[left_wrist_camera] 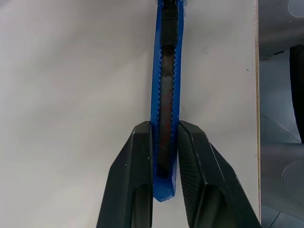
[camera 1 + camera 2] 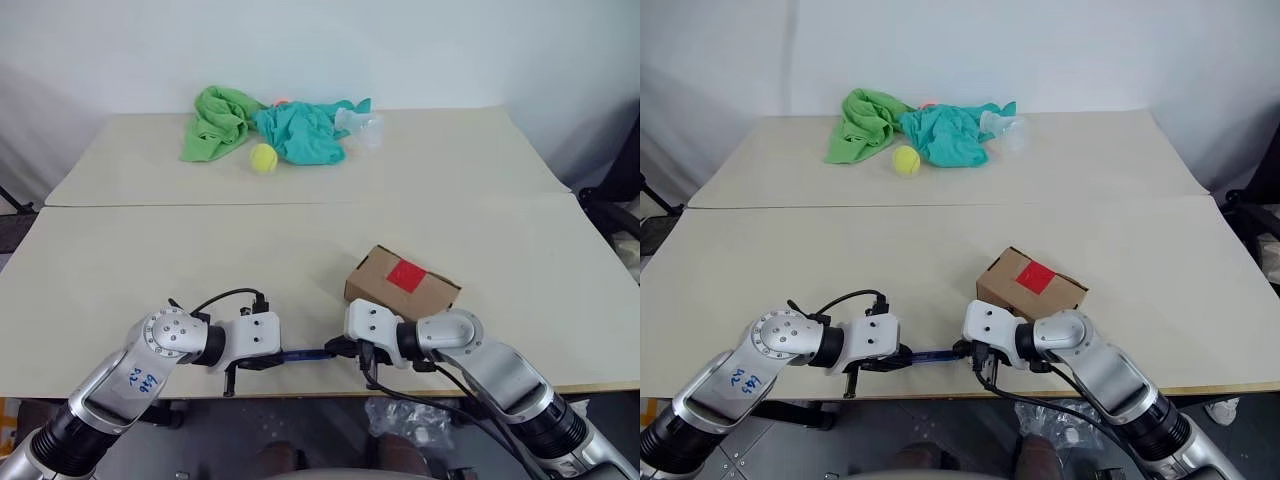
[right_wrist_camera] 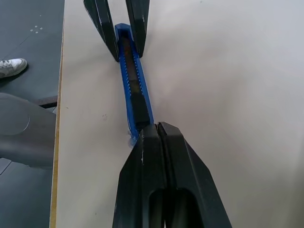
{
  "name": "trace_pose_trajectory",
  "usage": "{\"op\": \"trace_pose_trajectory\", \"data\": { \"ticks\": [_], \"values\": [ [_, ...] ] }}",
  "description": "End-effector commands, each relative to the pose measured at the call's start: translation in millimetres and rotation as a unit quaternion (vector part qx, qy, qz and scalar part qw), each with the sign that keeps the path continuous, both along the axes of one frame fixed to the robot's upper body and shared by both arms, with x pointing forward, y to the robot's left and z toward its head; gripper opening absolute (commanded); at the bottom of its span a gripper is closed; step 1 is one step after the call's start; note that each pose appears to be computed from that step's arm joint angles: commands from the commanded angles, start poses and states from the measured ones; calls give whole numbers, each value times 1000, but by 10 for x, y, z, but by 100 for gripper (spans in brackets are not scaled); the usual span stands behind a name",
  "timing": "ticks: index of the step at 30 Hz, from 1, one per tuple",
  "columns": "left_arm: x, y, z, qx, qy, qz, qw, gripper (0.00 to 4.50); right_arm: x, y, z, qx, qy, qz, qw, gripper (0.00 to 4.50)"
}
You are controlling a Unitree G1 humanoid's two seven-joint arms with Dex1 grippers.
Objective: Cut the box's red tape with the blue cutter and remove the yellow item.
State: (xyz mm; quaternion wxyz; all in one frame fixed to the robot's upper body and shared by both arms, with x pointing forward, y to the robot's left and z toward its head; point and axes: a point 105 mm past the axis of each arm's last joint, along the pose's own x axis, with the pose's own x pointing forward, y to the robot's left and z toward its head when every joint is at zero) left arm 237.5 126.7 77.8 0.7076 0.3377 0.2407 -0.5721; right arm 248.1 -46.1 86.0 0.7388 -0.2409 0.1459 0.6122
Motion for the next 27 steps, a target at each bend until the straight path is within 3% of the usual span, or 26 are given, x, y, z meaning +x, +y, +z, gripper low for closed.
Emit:
{"op": "trace_pose_trajectory", "data": {
  "ticks": [1,27],
  "values": [
    [-96,22,-275,21,51,12,998,43,-22,10,-48,-5,-2,9,1000,3],
    [-78,34,-275,23,47,15,998,43,-29,241,-146,-5,0,54,999,3]
  ]
}}
